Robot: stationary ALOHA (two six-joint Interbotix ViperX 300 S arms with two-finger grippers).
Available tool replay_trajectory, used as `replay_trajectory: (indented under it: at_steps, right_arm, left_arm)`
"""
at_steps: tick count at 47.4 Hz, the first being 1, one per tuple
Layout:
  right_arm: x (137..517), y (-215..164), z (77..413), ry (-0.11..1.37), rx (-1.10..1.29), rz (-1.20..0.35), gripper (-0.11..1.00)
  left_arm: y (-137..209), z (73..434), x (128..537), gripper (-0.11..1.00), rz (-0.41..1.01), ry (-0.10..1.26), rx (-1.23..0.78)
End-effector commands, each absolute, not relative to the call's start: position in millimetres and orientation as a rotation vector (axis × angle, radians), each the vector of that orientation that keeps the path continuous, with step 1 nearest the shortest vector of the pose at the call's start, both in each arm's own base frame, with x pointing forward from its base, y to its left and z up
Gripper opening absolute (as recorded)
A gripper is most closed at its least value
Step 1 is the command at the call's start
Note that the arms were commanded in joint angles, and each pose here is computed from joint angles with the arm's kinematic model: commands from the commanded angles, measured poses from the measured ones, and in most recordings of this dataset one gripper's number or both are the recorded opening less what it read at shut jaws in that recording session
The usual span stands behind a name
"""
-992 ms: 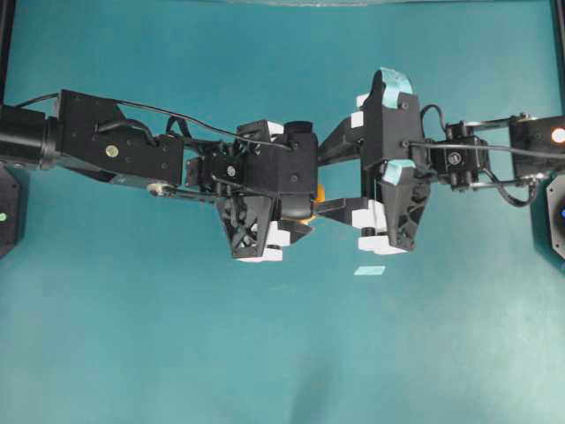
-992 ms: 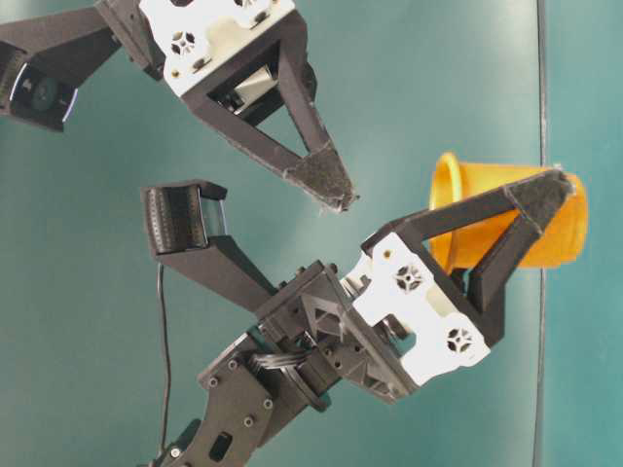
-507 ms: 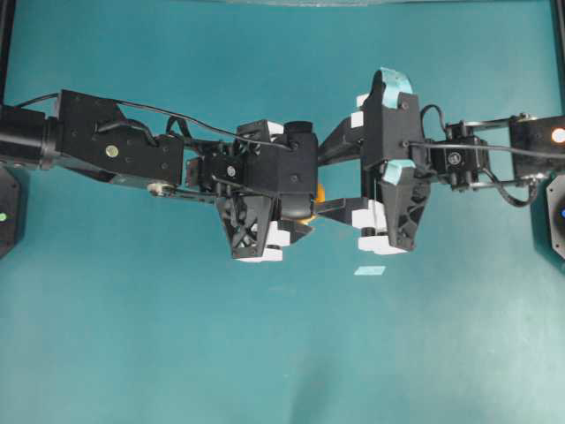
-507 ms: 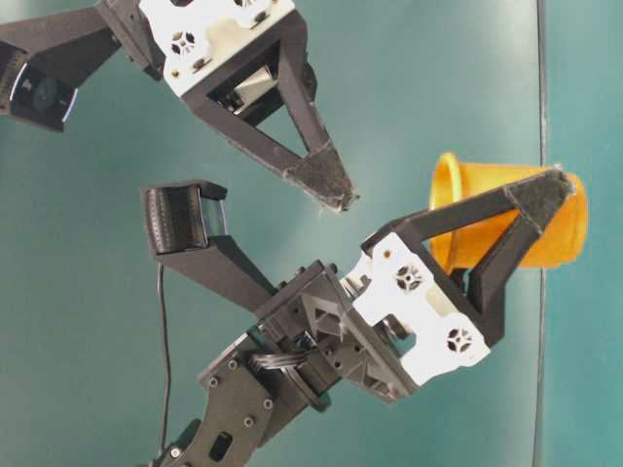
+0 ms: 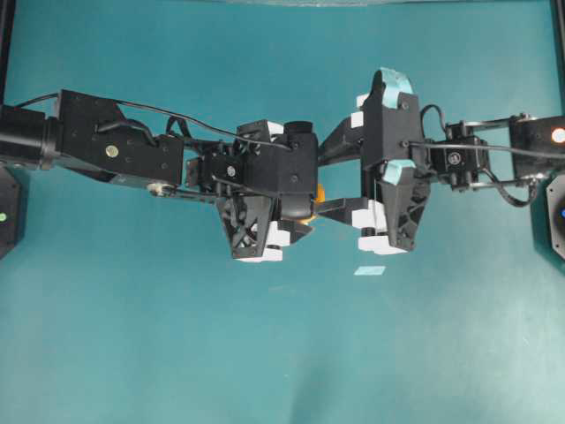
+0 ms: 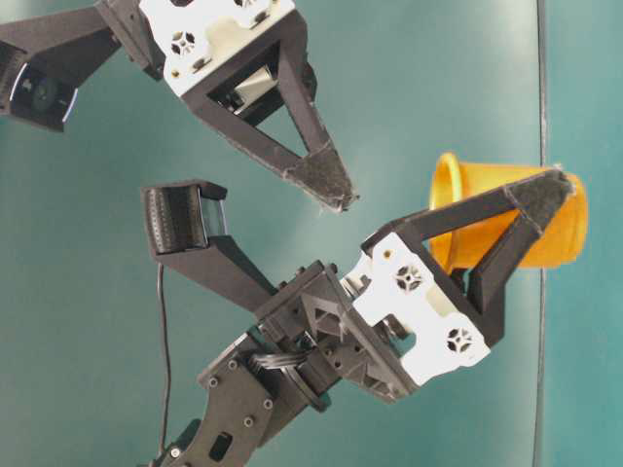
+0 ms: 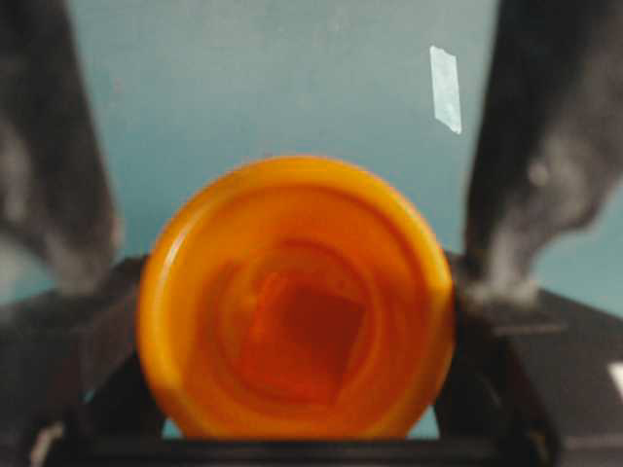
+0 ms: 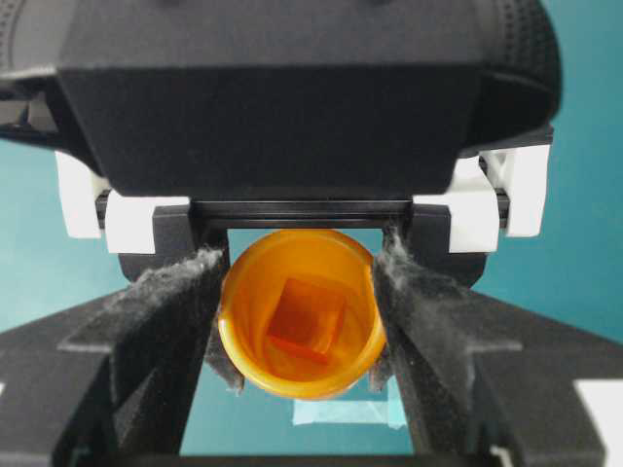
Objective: Hold the block with right arm and the cup with left arm, then put the block into the cup.
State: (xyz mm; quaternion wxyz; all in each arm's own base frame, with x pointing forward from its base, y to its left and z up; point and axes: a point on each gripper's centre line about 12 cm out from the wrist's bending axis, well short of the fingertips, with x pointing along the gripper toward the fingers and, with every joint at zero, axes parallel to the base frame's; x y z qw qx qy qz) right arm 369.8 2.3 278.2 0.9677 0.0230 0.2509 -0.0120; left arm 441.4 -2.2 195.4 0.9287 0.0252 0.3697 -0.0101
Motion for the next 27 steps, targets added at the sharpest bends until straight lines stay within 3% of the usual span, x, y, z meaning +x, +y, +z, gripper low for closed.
replay_trajectory:
  at_steps: [1,27]
  right_arm:
    - [369.8,2.4,290.2,0.474,0.050,-0.023,0.64]
    - [368.6,3.2,287.8,0.496,0.049,-0.024,0.64]
  left_arm:
    - [-2.8,212.2,444.3,0.68,-0.021,0.710,0.054]
    - [-3.5,211.7,443.5,0.68,-0.022,0.711,0.054]
